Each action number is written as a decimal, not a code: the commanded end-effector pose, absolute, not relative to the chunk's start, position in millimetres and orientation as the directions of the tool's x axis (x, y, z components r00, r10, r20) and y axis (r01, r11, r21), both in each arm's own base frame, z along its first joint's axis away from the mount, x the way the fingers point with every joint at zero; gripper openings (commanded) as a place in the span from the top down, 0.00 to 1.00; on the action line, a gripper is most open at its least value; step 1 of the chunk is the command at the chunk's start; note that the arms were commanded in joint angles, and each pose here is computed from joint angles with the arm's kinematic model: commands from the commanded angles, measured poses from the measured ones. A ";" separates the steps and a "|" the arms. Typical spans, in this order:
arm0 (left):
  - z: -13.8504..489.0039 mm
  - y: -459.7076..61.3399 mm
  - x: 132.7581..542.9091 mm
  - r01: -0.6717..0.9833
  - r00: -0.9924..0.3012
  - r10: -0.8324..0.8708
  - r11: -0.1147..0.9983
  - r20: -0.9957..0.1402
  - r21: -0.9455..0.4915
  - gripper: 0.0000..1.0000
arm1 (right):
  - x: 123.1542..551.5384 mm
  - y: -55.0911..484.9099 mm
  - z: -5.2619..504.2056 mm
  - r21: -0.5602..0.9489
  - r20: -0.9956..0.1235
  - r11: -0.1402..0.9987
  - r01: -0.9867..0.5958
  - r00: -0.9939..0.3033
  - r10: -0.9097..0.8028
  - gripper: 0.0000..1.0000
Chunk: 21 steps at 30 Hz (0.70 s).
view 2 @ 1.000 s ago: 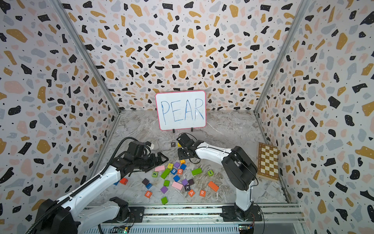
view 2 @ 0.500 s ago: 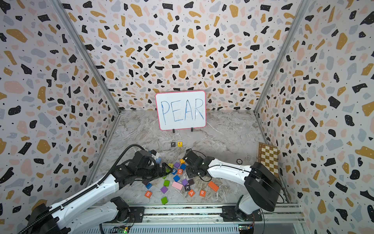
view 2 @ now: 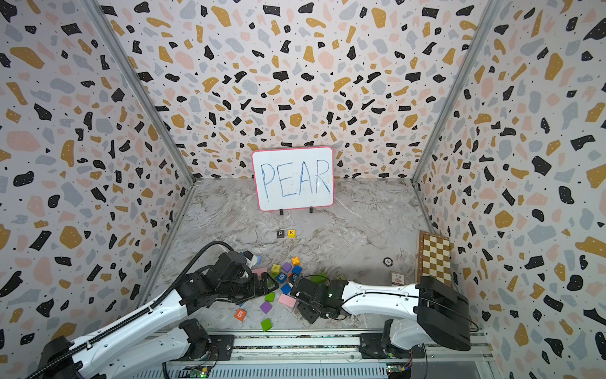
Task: Spell the uppercase word “pear” with letter blocks
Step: Pick up the letter block from the center of the board.
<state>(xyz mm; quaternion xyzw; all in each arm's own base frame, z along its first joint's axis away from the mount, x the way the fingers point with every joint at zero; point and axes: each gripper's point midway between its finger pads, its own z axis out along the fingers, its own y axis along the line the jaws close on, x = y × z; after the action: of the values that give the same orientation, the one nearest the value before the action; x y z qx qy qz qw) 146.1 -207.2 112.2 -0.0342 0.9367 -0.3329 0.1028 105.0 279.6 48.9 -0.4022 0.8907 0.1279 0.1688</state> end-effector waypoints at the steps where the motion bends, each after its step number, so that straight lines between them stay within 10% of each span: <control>1: 108.1 -203.3 141.0 -0.006 -0.979 -0.130 0.787 -0.157 -0.617 0.00 | 99.1 267.7 49.6 0.085 -0.386 0.645 -0.759 -0.622 -0.681 0.49; 21: 99.8 -201.7 140.7 -0.012 -0.980 -0.129 0.797 -0.151 -0.604 0.01 | 92.7 265.8 31.0 0.085 -0.348 0.640 -0.764 -0.624 -0.699 0.44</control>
<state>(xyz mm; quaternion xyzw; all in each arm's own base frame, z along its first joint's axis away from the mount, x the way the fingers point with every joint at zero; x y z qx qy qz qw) 141.0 -201.4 102.4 -0.0383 0.9428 -0.3183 0.0919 93.0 269.0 36.6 -0.4084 0.8927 0.1224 0.1459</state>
